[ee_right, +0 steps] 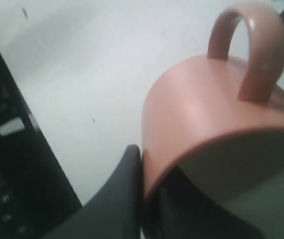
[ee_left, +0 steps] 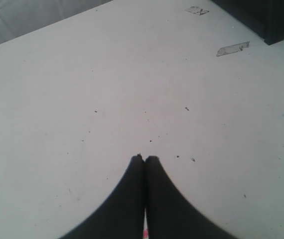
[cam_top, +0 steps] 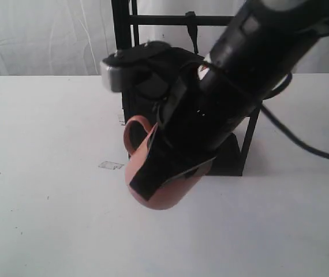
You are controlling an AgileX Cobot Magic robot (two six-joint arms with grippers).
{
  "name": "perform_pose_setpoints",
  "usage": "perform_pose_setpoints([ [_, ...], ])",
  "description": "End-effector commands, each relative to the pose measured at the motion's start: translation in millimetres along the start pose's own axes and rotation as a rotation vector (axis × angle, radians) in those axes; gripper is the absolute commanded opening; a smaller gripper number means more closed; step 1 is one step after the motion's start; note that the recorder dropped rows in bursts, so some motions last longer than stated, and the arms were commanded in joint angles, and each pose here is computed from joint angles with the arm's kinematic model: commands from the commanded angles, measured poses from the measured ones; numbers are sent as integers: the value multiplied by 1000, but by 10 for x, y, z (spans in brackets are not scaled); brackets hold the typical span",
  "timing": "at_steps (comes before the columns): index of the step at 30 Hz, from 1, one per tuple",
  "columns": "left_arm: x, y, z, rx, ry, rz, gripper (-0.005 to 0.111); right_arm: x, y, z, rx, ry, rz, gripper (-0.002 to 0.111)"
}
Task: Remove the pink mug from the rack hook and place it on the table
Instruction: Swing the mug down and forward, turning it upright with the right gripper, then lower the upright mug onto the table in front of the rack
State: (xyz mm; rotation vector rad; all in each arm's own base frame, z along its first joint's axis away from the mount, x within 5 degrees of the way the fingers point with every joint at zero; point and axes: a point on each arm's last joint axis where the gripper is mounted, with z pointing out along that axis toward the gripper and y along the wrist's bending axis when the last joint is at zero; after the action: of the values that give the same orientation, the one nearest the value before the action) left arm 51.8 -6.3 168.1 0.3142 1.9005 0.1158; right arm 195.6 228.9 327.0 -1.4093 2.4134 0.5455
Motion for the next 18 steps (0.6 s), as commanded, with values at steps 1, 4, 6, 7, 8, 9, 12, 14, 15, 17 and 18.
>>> perform_pose_setpoints([
  [1,5,-7,2,6,-7,-7,0,-133,130,185,85,166,-86,0],
  [4,5,-7,2,6,-7,-7,0,-219,195,325,130,204,-162,0],
  [6,5,-7,2,6,-7,-7,0,-252,206,403,150,225,-189,0],
  [7,5,-7,2,6,-7,-7,0,-266,196,441,159,235,-196,0],
  [8,5,-7,2,6,-7,-7,0,-270,187,488,160,247,-198,0],
  [9,5,-7,2,6,-7,-7,0,-272,175,532,161,259,-193,0],
  [12,5,-7,2,6,-7,-7,0,-269,84,656,172,294,-158,0],
  [14,5,-7,2,6,-7,-7,0,-260,-4,772,171,327,-138,0],
  [15,5,-7,2,6,-7,-8,0,-254,-37,821,170,341,-130,0],
  [17,5,-6,2,4,-7,-9,0,-238,-92,927,169,368,-96,0],
  [18,5,-6,2,4,-7,-9,0,-232,-117,963,171,377,-76,0],
])
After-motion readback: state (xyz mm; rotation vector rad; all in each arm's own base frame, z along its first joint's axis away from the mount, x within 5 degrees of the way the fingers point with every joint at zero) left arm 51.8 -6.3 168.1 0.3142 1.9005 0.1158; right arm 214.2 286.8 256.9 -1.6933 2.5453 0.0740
